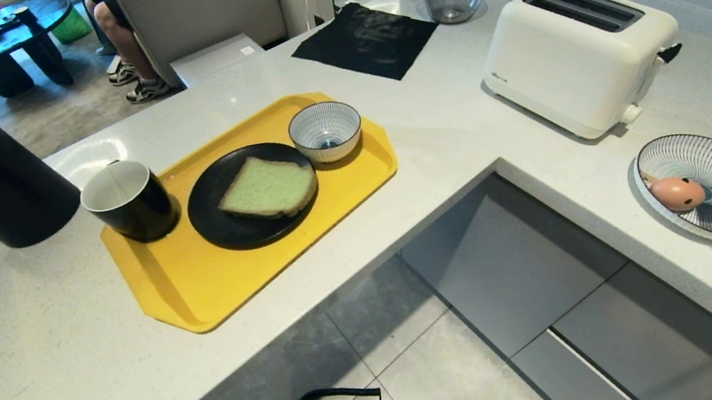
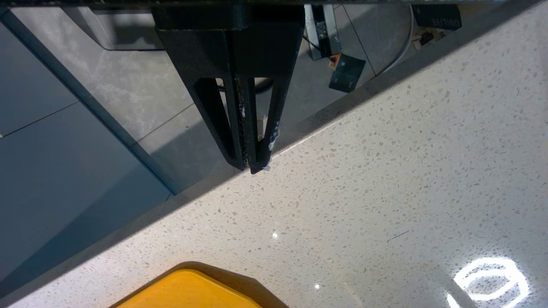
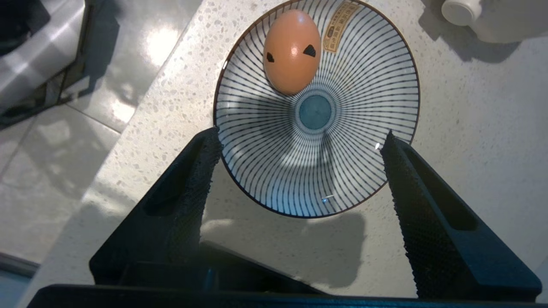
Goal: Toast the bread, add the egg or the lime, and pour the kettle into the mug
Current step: Pick up the egg
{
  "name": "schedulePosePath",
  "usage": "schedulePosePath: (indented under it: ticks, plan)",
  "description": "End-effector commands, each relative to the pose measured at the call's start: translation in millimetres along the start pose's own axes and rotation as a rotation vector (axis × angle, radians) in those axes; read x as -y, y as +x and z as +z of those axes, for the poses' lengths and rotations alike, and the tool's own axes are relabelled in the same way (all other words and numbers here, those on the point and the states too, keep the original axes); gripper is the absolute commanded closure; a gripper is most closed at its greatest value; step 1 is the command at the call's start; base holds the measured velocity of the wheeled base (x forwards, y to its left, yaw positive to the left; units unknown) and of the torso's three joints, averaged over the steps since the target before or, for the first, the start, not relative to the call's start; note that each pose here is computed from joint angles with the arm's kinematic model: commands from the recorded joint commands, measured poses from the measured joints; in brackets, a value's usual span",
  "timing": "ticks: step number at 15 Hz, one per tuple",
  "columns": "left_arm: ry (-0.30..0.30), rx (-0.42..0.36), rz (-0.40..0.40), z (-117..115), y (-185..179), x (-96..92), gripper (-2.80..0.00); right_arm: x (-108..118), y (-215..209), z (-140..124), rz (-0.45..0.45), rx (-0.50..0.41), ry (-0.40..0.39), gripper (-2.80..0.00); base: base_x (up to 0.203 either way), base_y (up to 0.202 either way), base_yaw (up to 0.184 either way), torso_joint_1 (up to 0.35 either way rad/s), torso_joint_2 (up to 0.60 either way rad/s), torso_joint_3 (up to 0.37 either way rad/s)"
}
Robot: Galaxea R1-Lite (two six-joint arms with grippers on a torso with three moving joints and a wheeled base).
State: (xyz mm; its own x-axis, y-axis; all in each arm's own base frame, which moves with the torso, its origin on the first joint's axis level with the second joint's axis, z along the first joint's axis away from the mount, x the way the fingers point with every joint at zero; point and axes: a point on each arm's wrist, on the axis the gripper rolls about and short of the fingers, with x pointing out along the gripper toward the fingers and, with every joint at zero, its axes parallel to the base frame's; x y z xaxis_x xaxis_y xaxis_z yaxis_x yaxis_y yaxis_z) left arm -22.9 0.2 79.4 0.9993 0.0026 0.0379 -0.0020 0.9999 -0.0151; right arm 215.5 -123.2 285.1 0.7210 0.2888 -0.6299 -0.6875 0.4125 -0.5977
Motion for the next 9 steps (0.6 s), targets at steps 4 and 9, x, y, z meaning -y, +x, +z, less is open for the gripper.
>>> schedulePosePath:
  ticks: [4, 9]
  plan:
    - [0.0, -0.013, 0.001, -3.8, 0.9, -0.1, 0.0, 13.3, 34.9, -12.0, 0.06, -0.005, -0.057, -2.8, 0.0, 0.0, 0.0, 0.0, 0.0, 0.0]
    - [0.0, -0.013, 0.001, -3.8, 0.9, -0.1, 0.0, 28.6, 60.3, 5.2, 0.07, -0.071, 0.061, -2.8, 0.0, 0.0, 0.0, 0.0, 0.0, 0.0]
